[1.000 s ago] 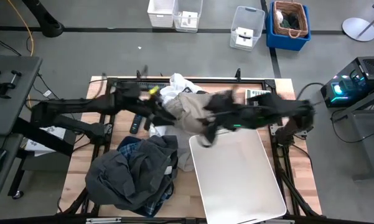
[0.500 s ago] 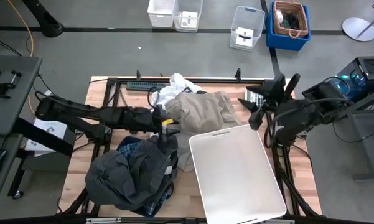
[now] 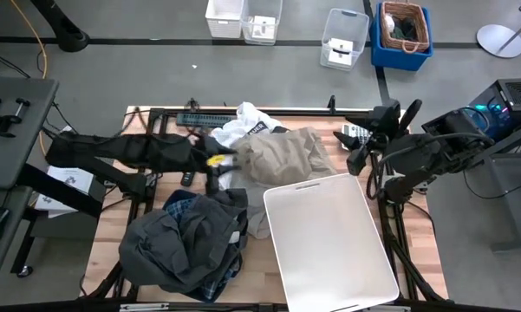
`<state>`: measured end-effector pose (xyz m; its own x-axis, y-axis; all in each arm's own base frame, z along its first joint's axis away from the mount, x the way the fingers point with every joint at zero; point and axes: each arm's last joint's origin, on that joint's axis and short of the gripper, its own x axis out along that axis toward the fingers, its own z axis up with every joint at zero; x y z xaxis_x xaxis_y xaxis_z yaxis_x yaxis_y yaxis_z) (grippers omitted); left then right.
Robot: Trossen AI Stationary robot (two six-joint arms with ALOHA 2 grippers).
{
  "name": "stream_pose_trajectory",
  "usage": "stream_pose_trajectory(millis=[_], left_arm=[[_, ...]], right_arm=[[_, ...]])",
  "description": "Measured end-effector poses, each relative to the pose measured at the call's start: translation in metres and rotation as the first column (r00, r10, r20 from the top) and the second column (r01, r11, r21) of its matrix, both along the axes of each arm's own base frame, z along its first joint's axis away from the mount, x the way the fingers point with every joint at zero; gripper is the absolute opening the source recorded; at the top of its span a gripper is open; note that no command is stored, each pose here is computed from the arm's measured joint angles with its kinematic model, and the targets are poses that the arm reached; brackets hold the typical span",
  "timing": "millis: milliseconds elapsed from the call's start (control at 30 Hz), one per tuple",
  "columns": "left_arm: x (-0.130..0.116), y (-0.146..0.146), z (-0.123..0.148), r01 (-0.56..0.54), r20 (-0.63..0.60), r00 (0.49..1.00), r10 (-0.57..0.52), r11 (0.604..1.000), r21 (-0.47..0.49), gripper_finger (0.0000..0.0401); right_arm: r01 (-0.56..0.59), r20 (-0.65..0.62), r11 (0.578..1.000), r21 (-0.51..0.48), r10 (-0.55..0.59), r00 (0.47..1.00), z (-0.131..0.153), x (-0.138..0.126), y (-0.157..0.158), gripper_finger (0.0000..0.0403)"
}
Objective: Sort clothes
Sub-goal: Put brown short into the white laundry organizer
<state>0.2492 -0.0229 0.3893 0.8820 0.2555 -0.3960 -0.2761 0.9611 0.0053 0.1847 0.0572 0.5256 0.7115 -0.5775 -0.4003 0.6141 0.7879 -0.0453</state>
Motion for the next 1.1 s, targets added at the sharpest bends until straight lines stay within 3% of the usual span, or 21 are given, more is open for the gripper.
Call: stream_pose_trajectory(millis=[67, 200, 300, 500, 633, 800, 867, 1000, 1100], left_arm=[[-0.006, 0.006, -0.005, -0.047, -0.054, 0.997, 0.049, 0.998, 0.036, 0.0186], [-0.002, 0.019, -0.040, -0.027, -0.196, 0.981, 0.007, 0.995, -0.099, 0.0187], [0.002, 0.027, -0.066, -0.066, -0.223, 0.974, 0.038, 0.990, -0.121, 0.0187], [0.021, 0.033, -0.100, -0.027, -0.112, 0.994, 0.006, 0.982, -0.187, 0.0187], [0.037, 0.033, -0.127, -0.029, -0.186, 0.982, -0.009, 0.979, -0.200, 0.0187], [0.046, 0.024, -0.129, 0.098, -0.127, 0.982, -0.143, 0.945, -0.313, 0.0187], [0.047, 0.020, -0.131, 0.111, -0.144, 0.977, -0.154, 0.957, -0.269, 0.0187], [0.064, 0.026, -0.148, 0.031, -0.181, 0.983, -0.037, 0.999, -0.034, 0.0187], [0.078, 0.044, -0.171, -0.001, -0.265, 0.964, 0.001, 1.000, -0.002, 0.0187]], right_arm=[[0.022, 0.004, 1.000, -0.003, -0.022, 1.000, 0.000, 0.002, -0.002, 0.0222], [0.051, -0.006, 0.999, -0.007, -0.051, 0.999, -0.002, 0.008, -0.005, 0.0222], [0.060, -0.022, 0.998, 0.000, -0.060, 0.998, -0.005, 0.014, -0.007, 0.0222], [0.067, -0.060, 0.998, 0.016, -0.066, 0.996, -0.011, 0.027, -0.010, 0.0222], [0.033, -0.080, 0.998, 0.058, -0.028, 0.996, -0.013, 0.029, -0.010, 0.0222], [0.035, -0.053, 0.993, 0.108, -0.029, 0.998, -0.012, 0.027, -0.008, 0.0222], [0.032, -0.050, 0.993, 0.114, -0.027, 0.998, -0.012, 0.027, -0.007, 0.0222], [0.031, -0.049, 0.992, 0.119, -0.025, 0.998, -0.012, 0.027, -0.007, 0.0222], [0.037, -0.045, 0.992, 0.124, -0.031, 0.998, -0.012, 0.027, -0.008, 0.0222]])
